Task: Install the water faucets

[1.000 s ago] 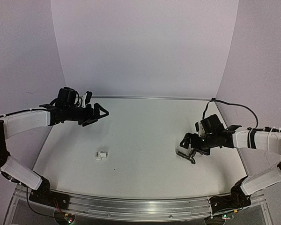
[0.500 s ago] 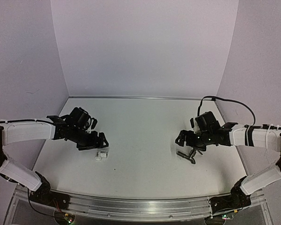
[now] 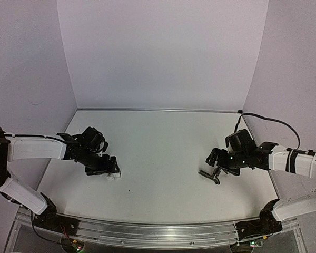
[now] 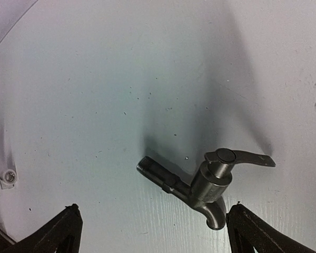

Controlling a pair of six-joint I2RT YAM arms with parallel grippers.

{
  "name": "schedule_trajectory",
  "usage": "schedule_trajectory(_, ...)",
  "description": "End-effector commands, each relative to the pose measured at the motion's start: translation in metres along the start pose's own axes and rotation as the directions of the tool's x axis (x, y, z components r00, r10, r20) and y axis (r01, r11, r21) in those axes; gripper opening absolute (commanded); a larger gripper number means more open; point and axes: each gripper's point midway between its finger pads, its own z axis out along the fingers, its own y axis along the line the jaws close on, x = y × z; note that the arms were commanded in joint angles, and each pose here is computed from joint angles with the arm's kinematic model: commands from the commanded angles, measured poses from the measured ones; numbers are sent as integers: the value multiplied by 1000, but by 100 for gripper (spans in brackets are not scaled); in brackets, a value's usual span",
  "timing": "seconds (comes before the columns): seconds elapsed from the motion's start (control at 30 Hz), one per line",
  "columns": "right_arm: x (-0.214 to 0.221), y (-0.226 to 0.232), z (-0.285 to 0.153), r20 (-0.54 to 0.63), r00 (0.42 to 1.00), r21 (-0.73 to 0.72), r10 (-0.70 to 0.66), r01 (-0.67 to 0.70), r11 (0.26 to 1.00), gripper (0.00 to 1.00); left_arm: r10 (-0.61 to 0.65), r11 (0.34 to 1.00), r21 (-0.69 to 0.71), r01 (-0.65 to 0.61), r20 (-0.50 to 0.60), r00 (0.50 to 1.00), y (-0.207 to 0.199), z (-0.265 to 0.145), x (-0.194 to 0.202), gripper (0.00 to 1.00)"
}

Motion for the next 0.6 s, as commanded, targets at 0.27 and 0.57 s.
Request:
schedule_trajectory(0.27, -3, 3, -9, 17, 1000, -12, -27, 27, 1000, 98, 110, 988, -107, -115, -50, 993, 9, 31, -1, 72)
schedule_trajectory(0.57, -3, 10, -10, 16, 996, -42, -82, 83, 996, 98, 163, 976, -133, -170, -64, 985, 7, 44, -12, 42)
